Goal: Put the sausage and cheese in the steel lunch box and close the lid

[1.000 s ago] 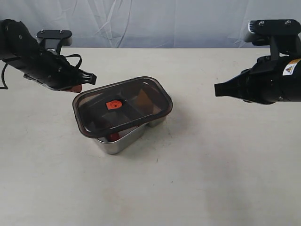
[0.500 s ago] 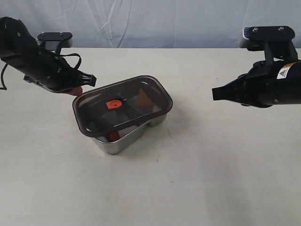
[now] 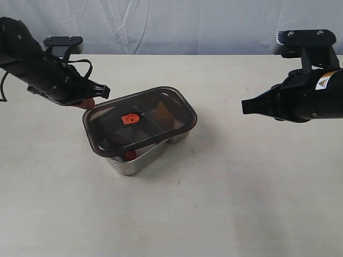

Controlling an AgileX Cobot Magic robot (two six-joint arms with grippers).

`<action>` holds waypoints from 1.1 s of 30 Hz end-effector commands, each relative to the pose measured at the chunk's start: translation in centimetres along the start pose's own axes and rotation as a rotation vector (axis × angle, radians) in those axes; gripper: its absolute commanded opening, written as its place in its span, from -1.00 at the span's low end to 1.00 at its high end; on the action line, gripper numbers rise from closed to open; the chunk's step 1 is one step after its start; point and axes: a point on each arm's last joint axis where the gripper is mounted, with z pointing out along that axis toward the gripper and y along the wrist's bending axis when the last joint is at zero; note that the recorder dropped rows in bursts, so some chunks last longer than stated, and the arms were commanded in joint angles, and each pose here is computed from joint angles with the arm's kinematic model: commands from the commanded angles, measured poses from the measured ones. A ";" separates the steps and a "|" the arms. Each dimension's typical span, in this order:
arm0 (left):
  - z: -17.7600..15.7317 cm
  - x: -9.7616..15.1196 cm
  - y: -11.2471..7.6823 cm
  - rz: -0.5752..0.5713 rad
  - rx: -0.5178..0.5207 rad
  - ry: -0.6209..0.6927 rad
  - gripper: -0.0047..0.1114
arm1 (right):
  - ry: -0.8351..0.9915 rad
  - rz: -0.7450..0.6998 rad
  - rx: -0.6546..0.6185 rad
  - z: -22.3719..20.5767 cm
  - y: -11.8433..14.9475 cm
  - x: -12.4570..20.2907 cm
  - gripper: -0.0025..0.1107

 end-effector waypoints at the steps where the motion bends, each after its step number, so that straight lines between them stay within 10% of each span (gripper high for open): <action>1: -2.1 -1.0 -0.3 0.004 -0.002 -0.104 -0.92 | -0.015 -0.014 0.000 0.0 0.1 -0.2 -0.96; 33: 1.3 -2.5 0.9 0.108 -0.087 -0.175 -0.92 | 0.440 0.195 -0.335 11.1 3.4 -2.4 -0.97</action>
